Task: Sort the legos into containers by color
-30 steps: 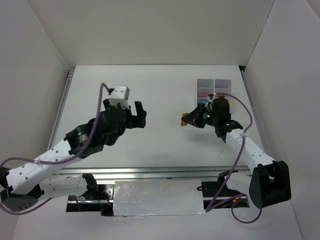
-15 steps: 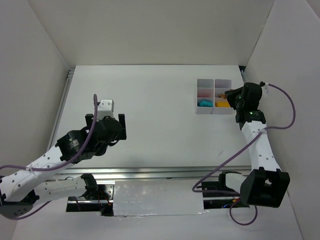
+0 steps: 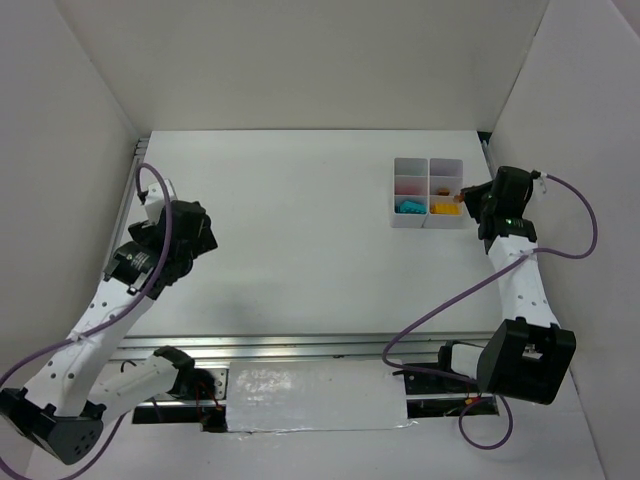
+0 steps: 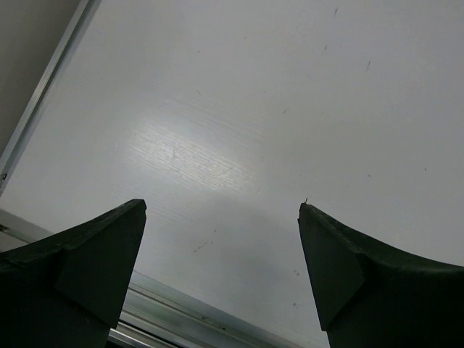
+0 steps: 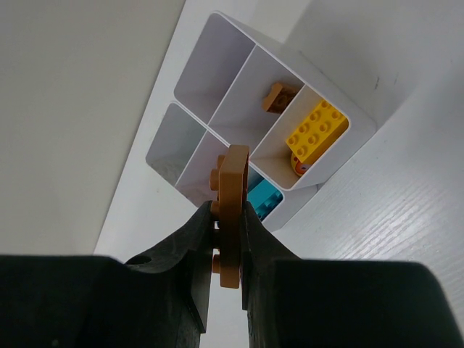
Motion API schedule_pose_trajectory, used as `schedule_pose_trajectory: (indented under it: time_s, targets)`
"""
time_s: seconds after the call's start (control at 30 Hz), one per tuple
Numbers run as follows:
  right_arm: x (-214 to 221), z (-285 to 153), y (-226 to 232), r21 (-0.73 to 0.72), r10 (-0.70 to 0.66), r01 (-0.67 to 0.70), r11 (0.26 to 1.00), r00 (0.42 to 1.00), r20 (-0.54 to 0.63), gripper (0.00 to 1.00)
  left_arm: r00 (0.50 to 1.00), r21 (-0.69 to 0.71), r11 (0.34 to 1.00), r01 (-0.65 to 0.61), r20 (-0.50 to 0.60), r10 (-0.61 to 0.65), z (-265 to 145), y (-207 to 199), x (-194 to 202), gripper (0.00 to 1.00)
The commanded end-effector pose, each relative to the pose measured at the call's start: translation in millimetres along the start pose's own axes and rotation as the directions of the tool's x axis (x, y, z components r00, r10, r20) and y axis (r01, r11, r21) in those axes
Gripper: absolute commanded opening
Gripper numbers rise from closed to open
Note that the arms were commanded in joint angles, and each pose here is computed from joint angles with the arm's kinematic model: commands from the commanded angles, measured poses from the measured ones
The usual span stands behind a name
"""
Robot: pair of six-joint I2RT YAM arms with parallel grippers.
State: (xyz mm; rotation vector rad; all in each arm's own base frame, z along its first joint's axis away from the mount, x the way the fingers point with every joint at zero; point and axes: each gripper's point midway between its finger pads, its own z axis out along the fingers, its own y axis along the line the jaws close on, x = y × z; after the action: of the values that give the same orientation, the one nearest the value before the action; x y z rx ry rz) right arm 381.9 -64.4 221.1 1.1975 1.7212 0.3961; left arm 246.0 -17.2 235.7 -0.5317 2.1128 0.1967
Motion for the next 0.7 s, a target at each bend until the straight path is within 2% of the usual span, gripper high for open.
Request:
schedule_pose_trajectory:
  time_s: [0.0,0.13,0.3,0.67]
  targets:
    - [-20,-9,24,-0.081,0.002,0.003,0.997,0.998,0.059,0.00,1.000,0.037,0.999,-0.025,0.002,0.025,4,-8,-7,0.99]
    - [-16,-1,17,-0.056,-0.007,0.010,0.998,0.999,0.046,0.00,0.996,0.036,0.996,-0.085,-0.024,0.086,11,-8,4,0.99]
    - [-13,0,20,-0.084,-0.009,0.012,0.996,0.999,0.036,0.00,0.997,0.115,0.991,-0.076,-0.009,0.077,9,-16,8,1.00]
    - [-7,6,21,-0.098,-0.011,0.012,0.995,1.000,0.008,0.00,0.995,0.142,0.986,-0.082,-0.046,0.089,12,-24,17,1.00]
